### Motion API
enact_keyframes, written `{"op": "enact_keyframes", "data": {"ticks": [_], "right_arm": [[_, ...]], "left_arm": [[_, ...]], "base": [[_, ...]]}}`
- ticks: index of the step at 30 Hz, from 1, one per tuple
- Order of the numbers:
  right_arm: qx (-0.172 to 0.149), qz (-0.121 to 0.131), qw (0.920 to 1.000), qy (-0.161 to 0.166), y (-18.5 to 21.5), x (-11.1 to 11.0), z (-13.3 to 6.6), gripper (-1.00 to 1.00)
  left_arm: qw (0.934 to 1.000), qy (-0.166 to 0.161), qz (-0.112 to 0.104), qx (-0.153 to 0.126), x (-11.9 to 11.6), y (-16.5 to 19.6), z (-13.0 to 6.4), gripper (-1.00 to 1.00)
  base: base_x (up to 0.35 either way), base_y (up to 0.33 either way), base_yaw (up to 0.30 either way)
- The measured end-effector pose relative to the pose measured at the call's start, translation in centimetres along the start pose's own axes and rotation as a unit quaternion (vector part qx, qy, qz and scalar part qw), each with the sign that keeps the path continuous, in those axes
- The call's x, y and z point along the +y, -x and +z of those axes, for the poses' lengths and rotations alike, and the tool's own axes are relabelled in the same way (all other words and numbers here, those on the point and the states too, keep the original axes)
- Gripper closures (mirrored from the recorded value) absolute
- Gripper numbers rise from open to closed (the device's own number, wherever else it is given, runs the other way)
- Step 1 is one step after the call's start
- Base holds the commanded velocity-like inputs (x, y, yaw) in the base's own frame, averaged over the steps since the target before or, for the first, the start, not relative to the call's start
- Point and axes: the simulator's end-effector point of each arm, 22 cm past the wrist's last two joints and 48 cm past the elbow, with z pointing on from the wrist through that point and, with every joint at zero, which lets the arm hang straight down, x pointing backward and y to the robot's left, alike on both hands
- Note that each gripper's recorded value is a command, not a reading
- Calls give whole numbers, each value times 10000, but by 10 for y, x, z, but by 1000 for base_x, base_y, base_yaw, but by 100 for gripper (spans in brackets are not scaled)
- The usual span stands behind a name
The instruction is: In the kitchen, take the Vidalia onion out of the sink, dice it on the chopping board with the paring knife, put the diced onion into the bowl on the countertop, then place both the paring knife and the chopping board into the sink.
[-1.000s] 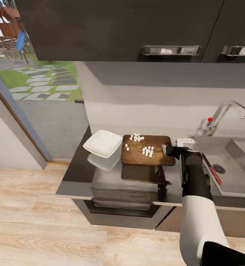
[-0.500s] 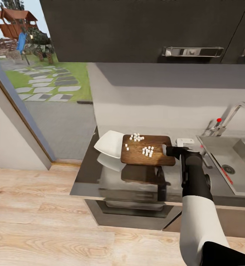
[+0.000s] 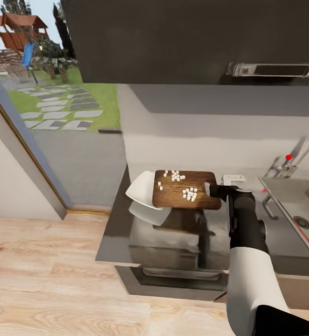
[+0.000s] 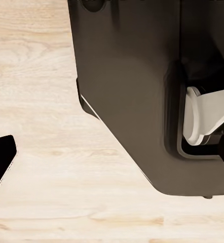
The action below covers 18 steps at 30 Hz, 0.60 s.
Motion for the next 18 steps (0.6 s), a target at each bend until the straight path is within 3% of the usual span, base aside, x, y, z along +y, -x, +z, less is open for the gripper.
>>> {"op": "enact_keyframes", "data": {"ticks": [13,18], "right_arm": [[-29,-7,10000,-5,3,0,-2,100],[-42,11,10000,8,5,0,-3,100]], "left_arm": [[10000,5,1,-14,1,1,0,-100],[10000,8,10,23,1,-3,1,-100]], "base": [[228,200,0],[99,89,0]]}}
